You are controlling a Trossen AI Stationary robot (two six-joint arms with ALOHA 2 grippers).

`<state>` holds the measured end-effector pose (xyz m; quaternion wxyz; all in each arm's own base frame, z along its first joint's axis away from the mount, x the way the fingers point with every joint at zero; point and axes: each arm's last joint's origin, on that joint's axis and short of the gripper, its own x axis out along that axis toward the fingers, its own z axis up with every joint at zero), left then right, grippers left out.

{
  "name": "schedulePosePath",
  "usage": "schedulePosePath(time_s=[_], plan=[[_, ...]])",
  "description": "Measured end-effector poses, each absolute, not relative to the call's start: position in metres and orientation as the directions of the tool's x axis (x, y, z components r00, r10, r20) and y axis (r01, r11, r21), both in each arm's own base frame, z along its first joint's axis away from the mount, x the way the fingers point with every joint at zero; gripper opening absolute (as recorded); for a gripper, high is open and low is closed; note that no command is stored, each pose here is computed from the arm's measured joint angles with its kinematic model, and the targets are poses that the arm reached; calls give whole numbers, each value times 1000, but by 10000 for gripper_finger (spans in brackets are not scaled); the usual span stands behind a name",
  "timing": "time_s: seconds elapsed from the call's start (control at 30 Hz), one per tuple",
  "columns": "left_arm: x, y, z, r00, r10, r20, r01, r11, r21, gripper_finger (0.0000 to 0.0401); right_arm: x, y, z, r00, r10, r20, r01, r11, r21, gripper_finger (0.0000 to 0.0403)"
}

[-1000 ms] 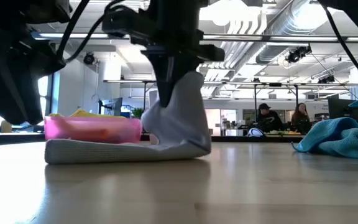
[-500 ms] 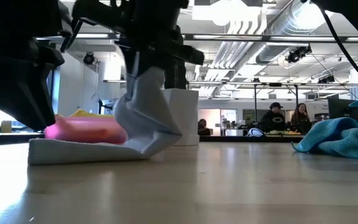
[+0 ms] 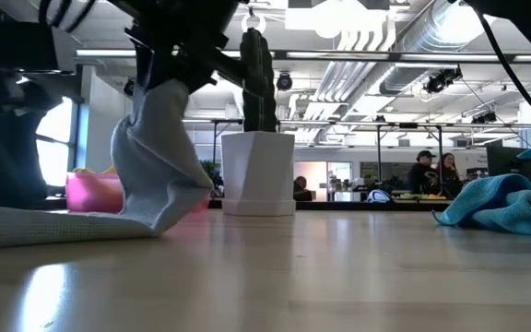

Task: Fold microfiber towels
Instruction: Fold the gray microfiber towel

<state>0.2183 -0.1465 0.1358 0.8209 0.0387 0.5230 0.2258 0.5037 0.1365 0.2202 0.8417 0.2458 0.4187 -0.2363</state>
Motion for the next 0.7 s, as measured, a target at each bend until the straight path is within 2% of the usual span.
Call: schedulePosePath(time_s=[0.13, 0.27, 0.47, 0.57, 0.7], plan=[[206, -158, 139, 371, 387, -844, -304, 909, 284, 97, 510, 141, 224, 602, -161, -782, 550, 794, 260, 0], [191, -171, 147, 371, 303, -878, -261, 941, 214, 97, 513, 143, 227, 638, -148, -756, 517, 810, 278, 0], [169, -190, 160, 396, 172, -902, -240, 968, 79, 97, 525, 145, 203, 659, -166, -734, 487, 838, 247, 3], [160, -197, 167, 418, 135, -898, -251, 967, 29, 97, 530, 147, 191, 661, -160, -733, 458, 860, 225, 24], [150, -202, 172, 447, 112, -887, -266, 964, -12, 97, 532, 148, 182, 656, -123, -745, 431, 871, 236, 86]])
